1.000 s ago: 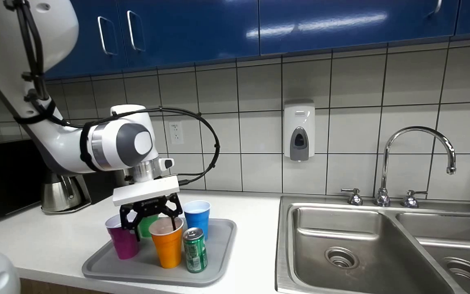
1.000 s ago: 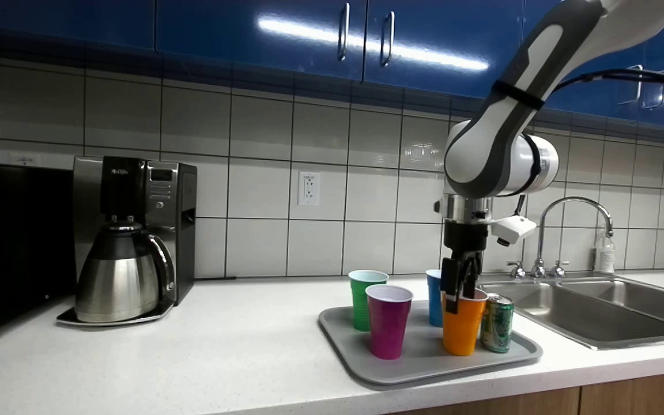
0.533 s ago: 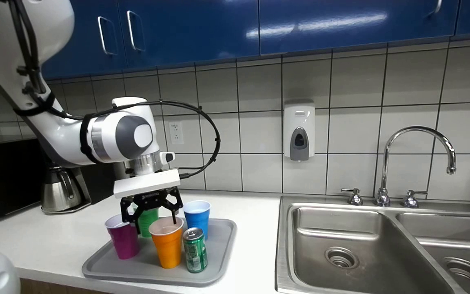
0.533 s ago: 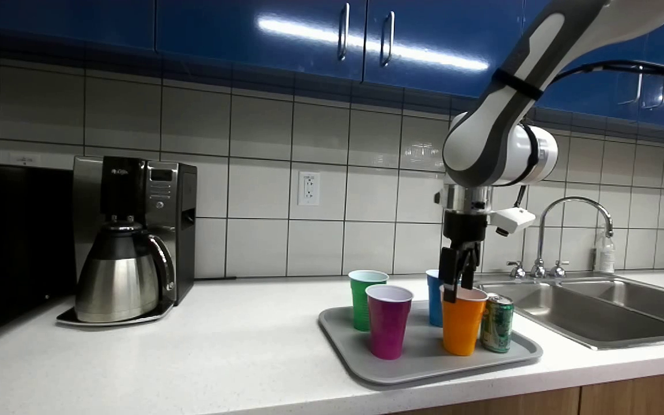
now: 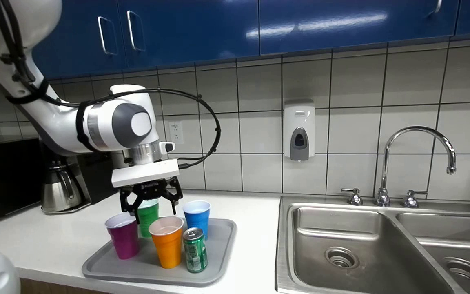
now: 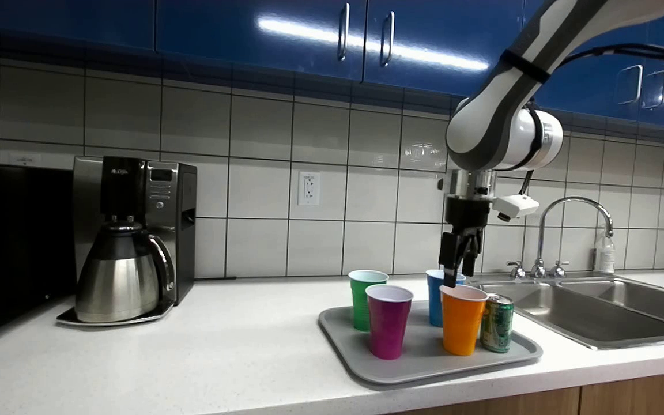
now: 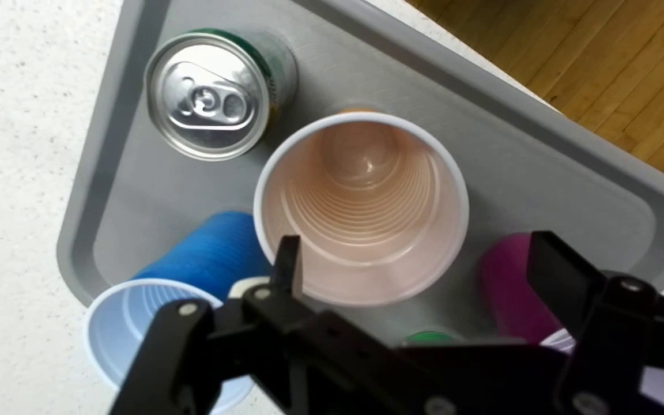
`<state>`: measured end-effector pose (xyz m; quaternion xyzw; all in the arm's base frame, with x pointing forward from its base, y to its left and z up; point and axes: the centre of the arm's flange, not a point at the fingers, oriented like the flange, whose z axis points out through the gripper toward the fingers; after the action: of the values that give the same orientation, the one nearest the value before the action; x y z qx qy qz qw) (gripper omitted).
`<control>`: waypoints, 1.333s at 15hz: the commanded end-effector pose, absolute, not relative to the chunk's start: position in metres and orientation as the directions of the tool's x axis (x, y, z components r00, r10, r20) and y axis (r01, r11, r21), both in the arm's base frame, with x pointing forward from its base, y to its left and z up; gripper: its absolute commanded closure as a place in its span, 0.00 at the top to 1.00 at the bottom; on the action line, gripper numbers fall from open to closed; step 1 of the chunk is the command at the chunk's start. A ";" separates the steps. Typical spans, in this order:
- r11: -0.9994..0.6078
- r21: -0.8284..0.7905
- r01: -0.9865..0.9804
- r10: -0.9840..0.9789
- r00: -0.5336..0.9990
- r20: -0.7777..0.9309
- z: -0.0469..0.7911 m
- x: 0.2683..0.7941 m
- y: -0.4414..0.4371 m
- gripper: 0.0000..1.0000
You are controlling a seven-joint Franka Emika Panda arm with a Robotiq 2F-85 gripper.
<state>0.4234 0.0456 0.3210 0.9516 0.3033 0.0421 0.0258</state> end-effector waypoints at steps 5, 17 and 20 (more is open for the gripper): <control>-0.836 0.072 0.545 0.549 0.829 0.100 0.368 0.405 0.034 1.00; -0.864 0.077 0.498 0.504 0.853 0.135 0.401 0.361 0.024 1.00; -0.859 0.076 0.506 0.512 0.850 0.129 0.402 0.352 0.025 1.00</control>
<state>0.3764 0.0247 0.3919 0.9602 0.2689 0.0712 0.0234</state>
